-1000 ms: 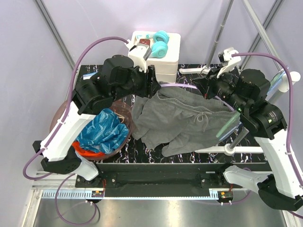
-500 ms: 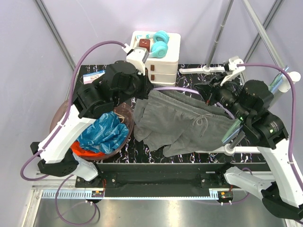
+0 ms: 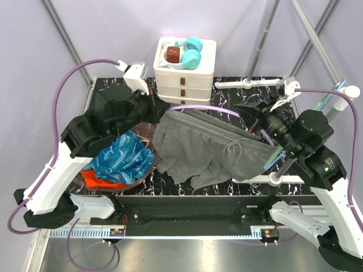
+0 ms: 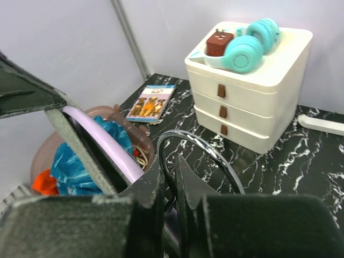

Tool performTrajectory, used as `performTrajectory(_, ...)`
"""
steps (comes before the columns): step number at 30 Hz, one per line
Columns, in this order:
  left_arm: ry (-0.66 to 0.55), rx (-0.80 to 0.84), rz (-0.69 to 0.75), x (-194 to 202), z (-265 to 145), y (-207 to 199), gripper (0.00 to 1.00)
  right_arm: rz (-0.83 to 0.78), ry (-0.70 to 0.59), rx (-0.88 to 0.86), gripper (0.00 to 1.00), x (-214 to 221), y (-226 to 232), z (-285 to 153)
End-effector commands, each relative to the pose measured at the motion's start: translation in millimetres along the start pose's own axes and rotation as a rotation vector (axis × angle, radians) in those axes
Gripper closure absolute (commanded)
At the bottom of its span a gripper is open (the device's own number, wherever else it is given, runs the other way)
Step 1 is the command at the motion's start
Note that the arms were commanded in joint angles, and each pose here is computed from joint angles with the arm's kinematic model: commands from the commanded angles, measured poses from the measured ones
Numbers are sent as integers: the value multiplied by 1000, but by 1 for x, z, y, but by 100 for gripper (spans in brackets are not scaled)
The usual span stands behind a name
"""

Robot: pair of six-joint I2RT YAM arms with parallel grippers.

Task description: Remove the shorts from the hanger

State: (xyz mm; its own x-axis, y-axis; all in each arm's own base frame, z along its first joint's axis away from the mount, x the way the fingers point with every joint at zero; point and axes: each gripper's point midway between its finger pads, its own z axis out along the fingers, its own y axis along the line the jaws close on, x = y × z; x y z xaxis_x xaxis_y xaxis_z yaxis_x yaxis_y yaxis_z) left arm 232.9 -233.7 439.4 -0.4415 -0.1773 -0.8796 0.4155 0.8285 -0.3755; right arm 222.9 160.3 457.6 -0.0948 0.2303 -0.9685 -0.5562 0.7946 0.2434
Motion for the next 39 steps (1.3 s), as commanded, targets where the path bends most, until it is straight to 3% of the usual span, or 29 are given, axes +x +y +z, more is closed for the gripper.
performTrajectory(1, -147, 7, 75, -35, -36, 23, 100, -83, -131, -31, 100, -48, 7, -10)
performTrajectory(2, -174, 121, 73, -45, -41, 0, 100, -88, -120, -59, 100, -52, 14, -9)
performTrajectory(6, -245, 216, 113, -76, -61, -33, 100, -125, -1, -128, 100, -29, 21, 4)
performTrajectory(9, -186, 141, 204, -76, -42, -42, 100, -154, 25, -141, 100, -24, 22, 5)
performTrajectory(18, -49, 131, 378, -27, 7, -103, 100, -176, 84, -123, 100, -25, 18, 19)
performTrajectory(23, -56, 209, 320, -23, 17, -128, 100, -147, 129, -144, 100, -15, 21, 34)
performTrajectory(25, -116, 257, 245, -38, 15, -140, 100, -131, 132, -158, 100, -9, 22, 43)
performTrajectory(31, -123, 420, 84, -41, 17, -171, 100, -35, 132, -216, 100, -2, 36, 61)
performTrajectory(39, -140, 359, 22, -50, 19, -150, 100, 34, 132, -263, 100, 6, 47, 61)
